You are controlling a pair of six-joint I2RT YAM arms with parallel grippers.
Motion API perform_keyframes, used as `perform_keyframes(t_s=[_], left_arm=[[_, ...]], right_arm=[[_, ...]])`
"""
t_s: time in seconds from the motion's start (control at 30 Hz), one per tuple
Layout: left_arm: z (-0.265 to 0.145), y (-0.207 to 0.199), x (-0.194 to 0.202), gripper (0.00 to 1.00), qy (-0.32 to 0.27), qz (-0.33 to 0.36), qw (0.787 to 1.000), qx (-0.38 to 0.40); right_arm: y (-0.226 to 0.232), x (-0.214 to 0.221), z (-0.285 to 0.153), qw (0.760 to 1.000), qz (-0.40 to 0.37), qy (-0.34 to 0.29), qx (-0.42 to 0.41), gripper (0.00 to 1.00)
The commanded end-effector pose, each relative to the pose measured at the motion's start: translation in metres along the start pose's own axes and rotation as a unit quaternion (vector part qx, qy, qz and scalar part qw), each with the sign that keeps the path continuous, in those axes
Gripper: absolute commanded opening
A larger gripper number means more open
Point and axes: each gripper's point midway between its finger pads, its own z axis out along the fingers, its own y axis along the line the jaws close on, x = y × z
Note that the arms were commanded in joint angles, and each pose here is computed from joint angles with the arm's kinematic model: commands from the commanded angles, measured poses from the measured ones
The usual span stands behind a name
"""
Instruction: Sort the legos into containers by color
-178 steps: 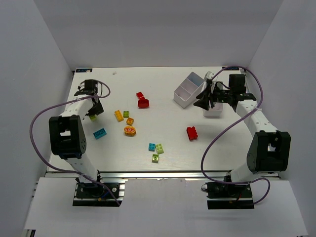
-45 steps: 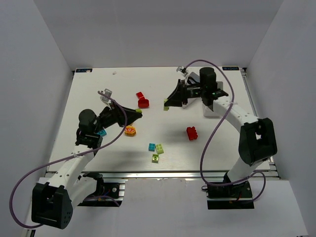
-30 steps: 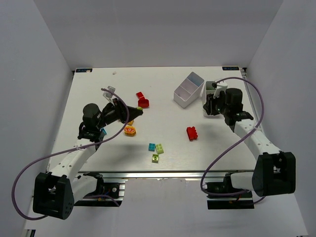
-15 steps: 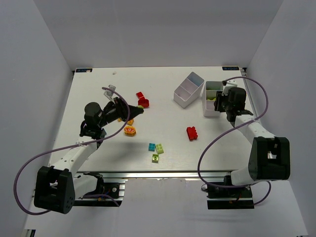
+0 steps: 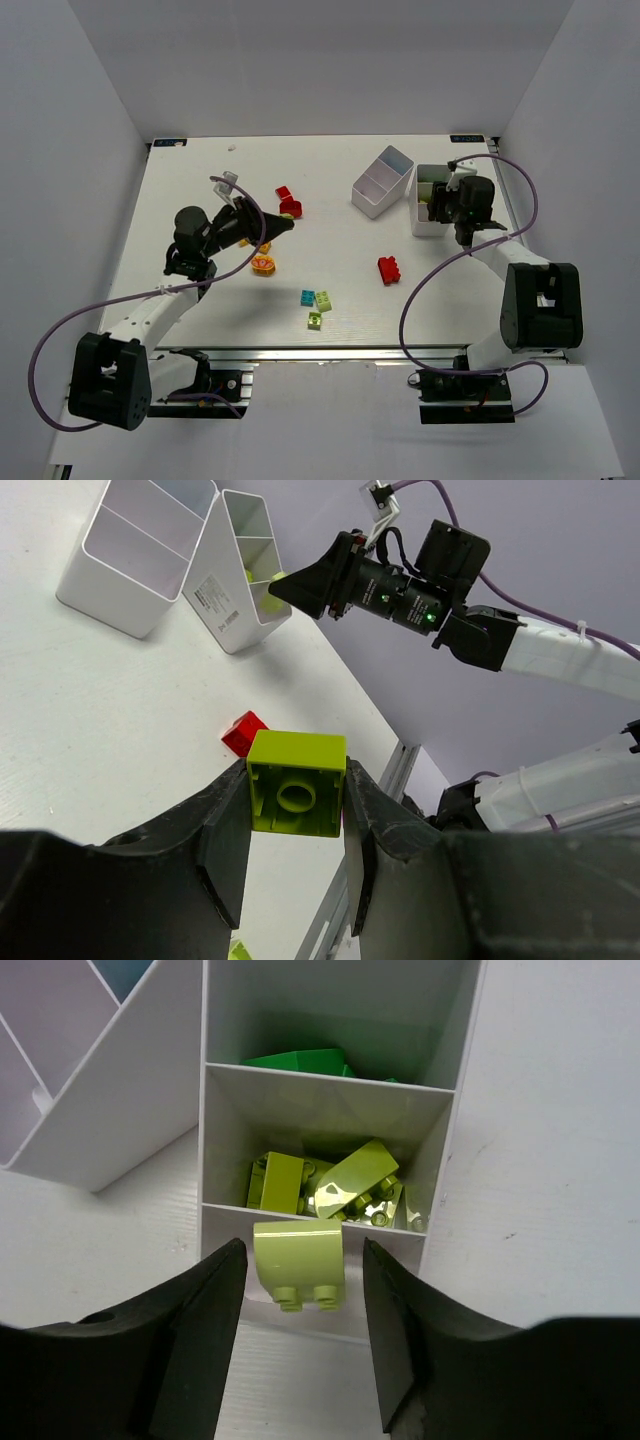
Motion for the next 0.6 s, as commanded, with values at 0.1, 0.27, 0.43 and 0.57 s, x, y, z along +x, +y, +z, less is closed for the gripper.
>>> perform_keyframes(t_s=[0.1, 0.27, 0.43, 0.57], left_arm=[[0.022, -0.008, -0.004, 0.09, 0.018, 0.005, 1.000, 0.000], [0.052, -0.014, 0.006, 0.10, 0.046, 0.003, 0.999, 0.007], [0.084, -0.016, 0.014, 0.11, 0.070, -0.007, 0.997, 0.007], [0.126, -0.020, 0.013, 0.13, 0.088, -0.008, 0.996, 0.000]], right_arm=[[0.002, -0.023, -0.002, 0.999, -0.003, -0.034, -0.009, 0.89], [0.001, -0.035, -0.016, 0.999, 0.020, -0.040, -0.022, 0.89], [0.007, -0.060, -0.045, 0.994, -0.020, -0.060, -0.085, 0.89], [0.036, -0.078, -0.085, 0.964, -0.049, -0.106, -0.240, 0.89]])
